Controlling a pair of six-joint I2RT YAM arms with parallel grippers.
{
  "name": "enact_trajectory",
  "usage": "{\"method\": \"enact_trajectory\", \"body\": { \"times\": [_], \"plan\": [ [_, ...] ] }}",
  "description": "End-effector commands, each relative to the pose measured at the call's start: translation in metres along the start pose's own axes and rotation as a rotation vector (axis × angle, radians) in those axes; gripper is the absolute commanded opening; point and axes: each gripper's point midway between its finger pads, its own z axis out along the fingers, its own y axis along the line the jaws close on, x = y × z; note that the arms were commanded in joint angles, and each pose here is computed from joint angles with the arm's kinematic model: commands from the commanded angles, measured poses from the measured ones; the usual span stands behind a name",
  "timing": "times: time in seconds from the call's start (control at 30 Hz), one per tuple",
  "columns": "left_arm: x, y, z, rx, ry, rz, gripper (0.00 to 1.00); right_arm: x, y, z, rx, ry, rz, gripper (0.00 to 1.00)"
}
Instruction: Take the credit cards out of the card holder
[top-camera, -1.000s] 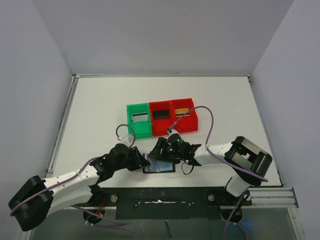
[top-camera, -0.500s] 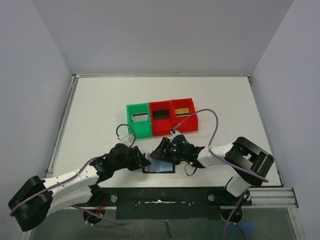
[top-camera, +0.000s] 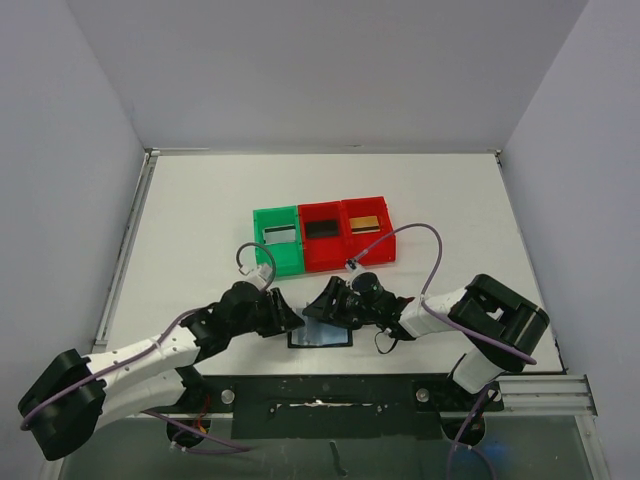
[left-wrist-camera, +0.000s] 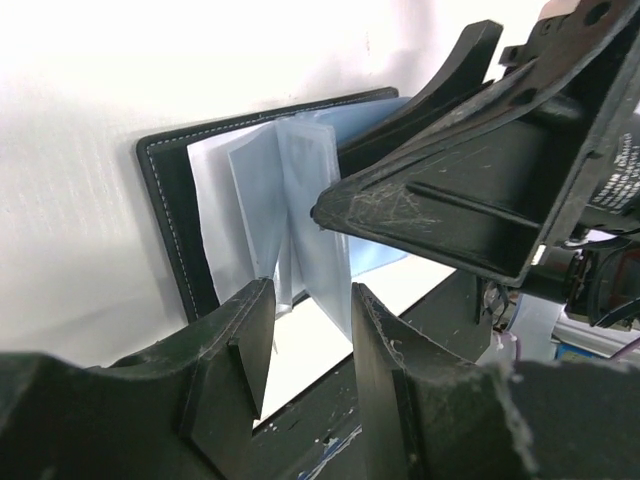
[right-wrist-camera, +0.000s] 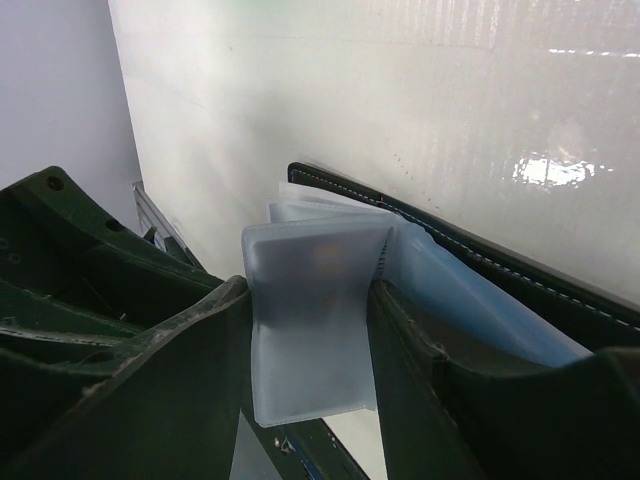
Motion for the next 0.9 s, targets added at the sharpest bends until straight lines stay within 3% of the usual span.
{"method": "enact_trajectory", "body": {
  "times": [0.0, 0.23, 0.57, 0.87],
  "plan": [
    [-0.008, -0.026, 0.003, 0.083, 0.005, 0.049, 0.35, 0.010, -0.024, -0.005, 0.073, 0.030, 0.006, 0.47],
    [-0.003, -0.023, 0.010, 0.076, 0.027, 0.053, 0.34, 0.009, -0.023, -0.004, 0.070, 0.028, 0.008, 0.47],
    [-0.017, -0.032, 0.000, 0.098, -0.050, 0.043, 0.37, 0.007, -0.023, -0.007, 0.083, 0.023, 0.000, 0.47],
    [-0.001, -0.024, 0.016, 0.060, 0.045, 0.100, 0.37, 0.006, -0.023, -0.008, 0.083, 0.018, -0.004, 0.47]
  ]
}}
